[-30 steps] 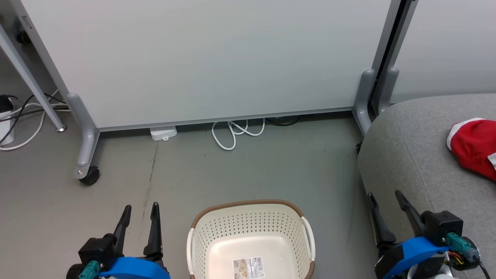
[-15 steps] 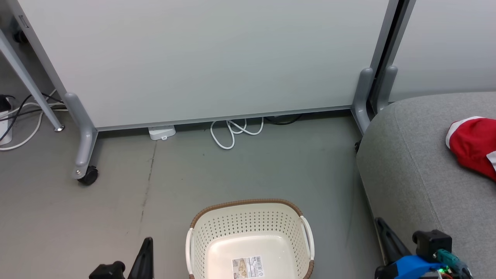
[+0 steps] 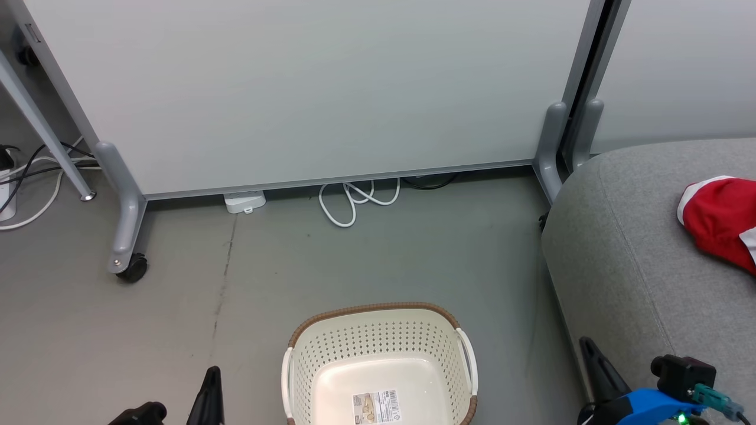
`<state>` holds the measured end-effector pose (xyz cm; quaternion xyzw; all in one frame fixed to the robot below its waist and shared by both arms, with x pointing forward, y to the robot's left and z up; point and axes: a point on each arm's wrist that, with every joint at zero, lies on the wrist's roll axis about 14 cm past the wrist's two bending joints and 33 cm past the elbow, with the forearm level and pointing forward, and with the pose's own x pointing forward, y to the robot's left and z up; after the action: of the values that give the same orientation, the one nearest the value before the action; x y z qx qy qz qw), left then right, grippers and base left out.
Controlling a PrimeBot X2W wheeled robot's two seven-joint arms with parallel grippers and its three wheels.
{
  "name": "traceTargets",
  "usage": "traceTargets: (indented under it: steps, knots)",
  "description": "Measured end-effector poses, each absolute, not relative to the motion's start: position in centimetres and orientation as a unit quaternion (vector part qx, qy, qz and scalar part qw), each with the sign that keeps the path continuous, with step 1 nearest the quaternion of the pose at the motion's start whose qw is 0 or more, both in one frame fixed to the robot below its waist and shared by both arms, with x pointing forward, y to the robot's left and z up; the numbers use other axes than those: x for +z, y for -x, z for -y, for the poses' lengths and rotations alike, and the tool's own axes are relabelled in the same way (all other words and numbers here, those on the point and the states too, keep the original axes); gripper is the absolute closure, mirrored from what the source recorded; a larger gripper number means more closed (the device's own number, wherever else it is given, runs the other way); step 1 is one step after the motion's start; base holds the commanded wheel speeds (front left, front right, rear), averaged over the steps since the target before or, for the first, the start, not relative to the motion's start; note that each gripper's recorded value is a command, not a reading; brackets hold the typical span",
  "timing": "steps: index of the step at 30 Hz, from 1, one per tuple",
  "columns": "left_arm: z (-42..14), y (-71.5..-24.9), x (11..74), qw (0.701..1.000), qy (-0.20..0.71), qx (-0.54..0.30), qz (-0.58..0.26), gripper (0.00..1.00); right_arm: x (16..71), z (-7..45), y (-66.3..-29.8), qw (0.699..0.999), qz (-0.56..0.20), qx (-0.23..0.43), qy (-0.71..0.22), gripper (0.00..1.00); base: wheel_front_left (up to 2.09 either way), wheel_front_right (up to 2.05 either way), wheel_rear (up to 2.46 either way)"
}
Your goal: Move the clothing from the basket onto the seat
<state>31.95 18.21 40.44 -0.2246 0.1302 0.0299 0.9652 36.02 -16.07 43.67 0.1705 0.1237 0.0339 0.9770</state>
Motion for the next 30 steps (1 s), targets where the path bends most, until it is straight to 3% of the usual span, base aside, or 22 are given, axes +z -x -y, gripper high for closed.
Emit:
traceTargets:
  steps: [30]
  knots:
    - [-19.6, -34.6, 43.4, 0.901, 0.420, 0.066, -0.088, 1.00, 45.7, 17.5, -37.1, 0.916, -0.091, -0.007, -0.391, 1.00, 0.00, 0.00, 0.00]
